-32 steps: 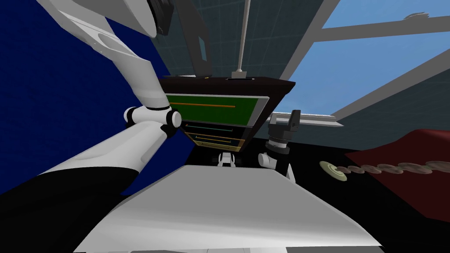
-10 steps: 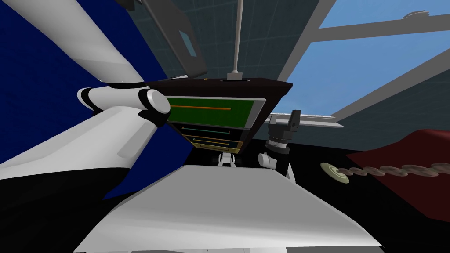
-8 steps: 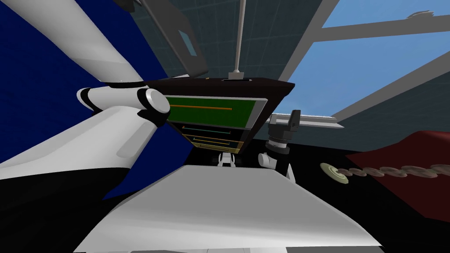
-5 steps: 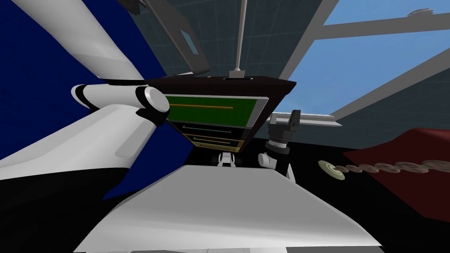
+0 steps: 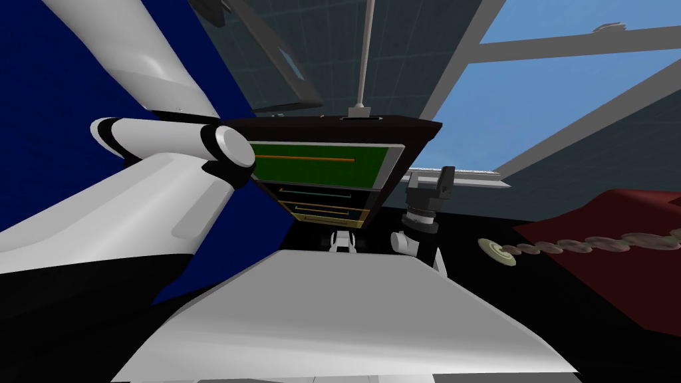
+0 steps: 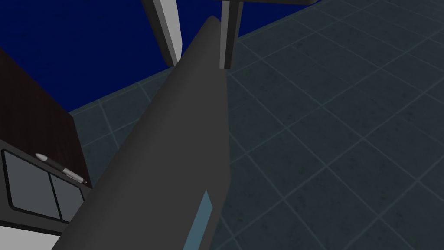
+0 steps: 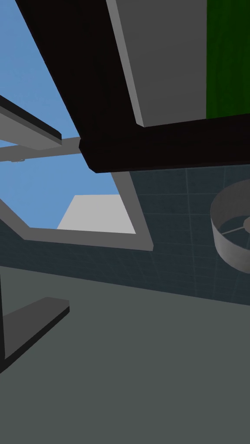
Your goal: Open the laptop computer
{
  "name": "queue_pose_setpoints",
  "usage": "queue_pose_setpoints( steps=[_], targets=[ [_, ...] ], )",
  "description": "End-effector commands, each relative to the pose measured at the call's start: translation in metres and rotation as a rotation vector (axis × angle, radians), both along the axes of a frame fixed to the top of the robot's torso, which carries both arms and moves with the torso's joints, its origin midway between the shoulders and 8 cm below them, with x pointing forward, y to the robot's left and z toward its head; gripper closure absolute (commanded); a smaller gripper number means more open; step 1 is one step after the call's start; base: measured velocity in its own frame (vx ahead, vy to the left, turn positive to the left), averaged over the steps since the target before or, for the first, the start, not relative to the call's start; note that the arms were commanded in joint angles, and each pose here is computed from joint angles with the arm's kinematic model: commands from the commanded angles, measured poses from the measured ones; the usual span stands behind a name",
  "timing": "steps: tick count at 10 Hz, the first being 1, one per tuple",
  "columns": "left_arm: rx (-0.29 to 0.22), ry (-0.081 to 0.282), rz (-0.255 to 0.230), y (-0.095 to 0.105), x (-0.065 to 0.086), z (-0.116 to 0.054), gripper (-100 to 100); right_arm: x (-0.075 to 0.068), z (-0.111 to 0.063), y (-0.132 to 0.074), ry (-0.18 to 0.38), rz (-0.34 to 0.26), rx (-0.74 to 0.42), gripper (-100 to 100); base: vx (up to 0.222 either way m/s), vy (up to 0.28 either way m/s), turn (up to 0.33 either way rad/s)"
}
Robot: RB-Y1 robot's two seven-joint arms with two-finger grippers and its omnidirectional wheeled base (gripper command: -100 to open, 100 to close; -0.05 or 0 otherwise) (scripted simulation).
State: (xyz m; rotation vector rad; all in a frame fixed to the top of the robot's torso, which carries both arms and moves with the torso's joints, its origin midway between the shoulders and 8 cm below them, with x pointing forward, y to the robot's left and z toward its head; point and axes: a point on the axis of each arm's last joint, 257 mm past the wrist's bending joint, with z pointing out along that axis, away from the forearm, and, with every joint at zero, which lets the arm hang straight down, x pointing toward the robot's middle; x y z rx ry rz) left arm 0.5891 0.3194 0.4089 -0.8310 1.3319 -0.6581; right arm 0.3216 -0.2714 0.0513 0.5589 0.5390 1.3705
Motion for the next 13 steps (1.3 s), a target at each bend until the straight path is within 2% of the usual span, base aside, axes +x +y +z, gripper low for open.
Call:
queue_pose_setpoints(
  steps=[1, 2, 4, 5, 6, 7, 9, 10, 12, 13],
  targets=[
    [-0.022, 0.036, 0.006, 0.006, 0.013, -0.012, 100, 0.000, 0.000, 0.000, 0.000, 0.000, 0.000, 0, 0.003, 0.007, 0.009],
    [-0.048, -0.003, 0.001, 0.000, 0.017, 0.001, 100, 0.000, 0.000, 0.000, 0.000, 0.000, 0.000, 0, -0.047, 0.030, -0.035],
    [-0.064, 0.041, 0.009, 0.007, 0.030, -0.016, 100, 0.000, 0.000, 0.000, 0.000, 0.000, 0.000, 0, -0.048, 0.036, -0.025],
    [-0.064, 0.041, 0.009, 0.007, 0.030, -0.016, 100, 0.000, 0.000, 0.000, 0.000, 0.000, 0.000, 0, -0.005, 0.003, 0.011],
    [-0.090, 0.007, 0.006, 0.002, 0.032, -0.004, 100, 0.000, 0.000, 0.000, 0.000, 0.000, 0.000, 0, -0.046, 0.038, -0.040],
    [-0.095, 0.012, 0.008, 0.004, 0.038, -0.008, 100, 0.000, 0.000, 0.000, 0.000, 0.000, 0.000, 0, -0.057, 0.046, -0.045],
    [-0.105, 0.045, 0.015, 0.009, 0.045, -0.021, 100, 0.000, 0.000, 0.000, 0.000, 0.000, 0.000, 0, -0.021, 0.010, 0.006],
    [-0.134, 0.015, 0.013, 0.005, 0.049, -0.012, 100, 0.000, 0.000, 0.000, 0.000, 0.000, 0.000, 0, -0.055, 0.029, -0.031],
    [-0.147, 0.049, 0.023, 0.012, 0.059, -0.028, 100, 0.000, 0.000, 0.000, 0.000, 0.000, 0.000, 0, -0.051, 0.034, -0.028],
    [-0.174, 0.017, 0.021, 0.008, 0.062, -0.017, 100, 0.000, 0.000, 0.000, 0.000, 0.000, 0.000, 0, -0.064, 0.036, -0.025]
  ],
)
